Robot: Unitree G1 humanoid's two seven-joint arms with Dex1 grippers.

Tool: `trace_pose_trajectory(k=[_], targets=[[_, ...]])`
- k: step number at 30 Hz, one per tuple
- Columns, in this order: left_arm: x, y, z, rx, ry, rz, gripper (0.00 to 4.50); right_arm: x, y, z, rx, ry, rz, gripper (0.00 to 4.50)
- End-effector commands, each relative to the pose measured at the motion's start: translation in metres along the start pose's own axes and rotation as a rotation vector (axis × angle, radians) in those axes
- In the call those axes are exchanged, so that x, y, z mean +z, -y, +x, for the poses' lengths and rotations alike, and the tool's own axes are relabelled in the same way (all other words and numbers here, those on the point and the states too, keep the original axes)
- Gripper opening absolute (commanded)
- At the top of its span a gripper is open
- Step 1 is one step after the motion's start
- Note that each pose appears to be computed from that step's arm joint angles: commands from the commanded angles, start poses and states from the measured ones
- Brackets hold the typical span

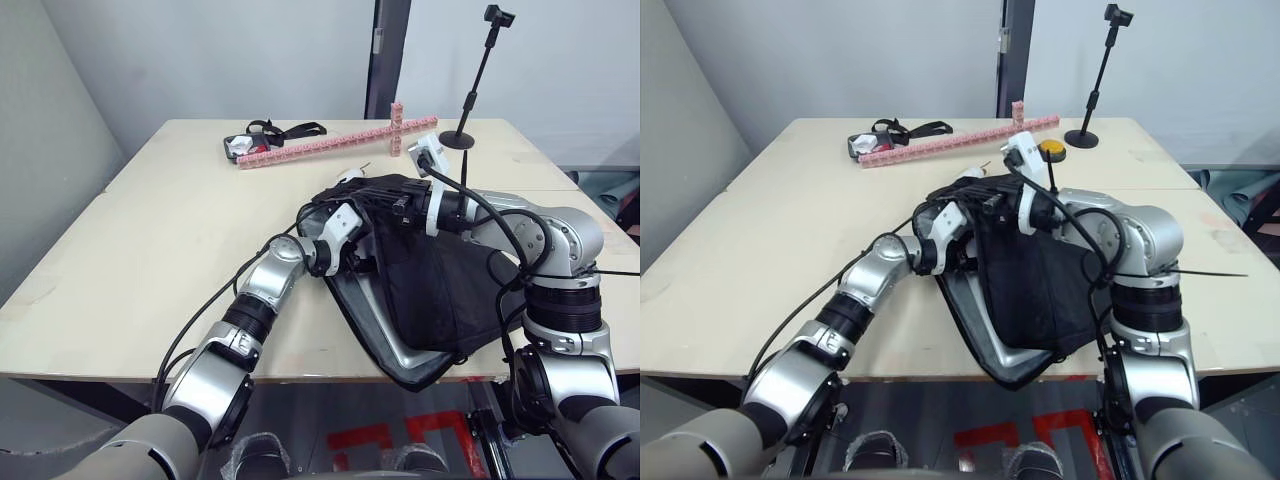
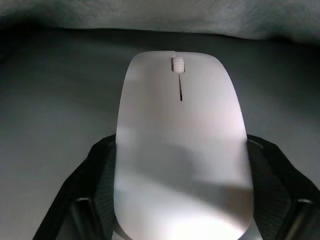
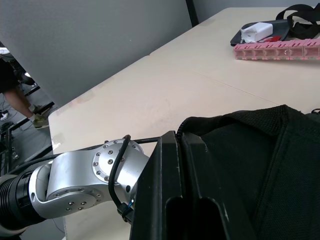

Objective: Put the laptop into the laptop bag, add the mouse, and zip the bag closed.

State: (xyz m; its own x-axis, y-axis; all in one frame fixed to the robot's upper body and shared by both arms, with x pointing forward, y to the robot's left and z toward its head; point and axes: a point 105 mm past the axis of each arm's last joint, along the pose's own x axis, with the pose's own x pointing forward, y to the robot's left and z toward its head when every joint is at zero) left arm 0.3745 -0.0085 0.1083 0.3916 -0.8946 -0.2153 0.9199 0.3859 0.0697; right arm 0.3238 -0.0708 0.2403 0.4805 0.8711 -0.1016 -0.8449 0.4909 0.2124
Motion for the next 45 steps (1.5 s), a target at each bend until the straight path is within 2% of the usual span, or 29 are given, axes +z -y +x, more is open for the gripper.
trace_pose_trajectory(k=[1,8,16,18,20,26,32,35,40,45], targets=[[-0.004,0.003,0.009,-0.007,-0.036,0.013,2.81,0.029,-0.015,-0.003,0.048,0.101,-0.082,0.04],[0.0,0.005,0.025,0.003,-0.036,0.014,2.81,0.028,-0.016,-0.001,0.053,0.096,-0.086,0.04],[0.002,0.001,0.028,0.015,-0.033,0.037,2.81,0.027,-0.015,0.0,0.05,0.092,-0.087,0.04],[0.003,0.001,0.027,0.004,-0.021,0.036,3.86,0.026,-0.014,0.0,0.044,0.092,-0.084,0.0],[0.006,0.002,0.027,-0.006,-0.005,0.03,4.48,0.025,-0.014,0.0,0.043,0.091,-0.082,0.0],[0.006,0.001,0.02,-0.007,0.013,0.027,4.48,0.024,-0.013,0.0,0.041,0.093,-0.081,0.0],[0.017,0.005,-0.002,-0.007,0.097,0.017,4.48,0.022,-0.011,0.002,0.038,0.089,-0.079,0.0],[0.017,0.008,-0.016,-0.003,0.109,0.031,4.48,0.021,-0.011,0.003,0.037,0.088,-0.078,0.0],[0.027,0.003,-0.064,0.049,0.175,0.01,4.48,0.016,-0.011,0.006,0.051,0.073,-0.078,0.0],[0.022,0.002,-0.105,0.085,0.15,0.0,4.48,0.006,-0.011,0.011,0.065,0.035,-0.107,0.0]])
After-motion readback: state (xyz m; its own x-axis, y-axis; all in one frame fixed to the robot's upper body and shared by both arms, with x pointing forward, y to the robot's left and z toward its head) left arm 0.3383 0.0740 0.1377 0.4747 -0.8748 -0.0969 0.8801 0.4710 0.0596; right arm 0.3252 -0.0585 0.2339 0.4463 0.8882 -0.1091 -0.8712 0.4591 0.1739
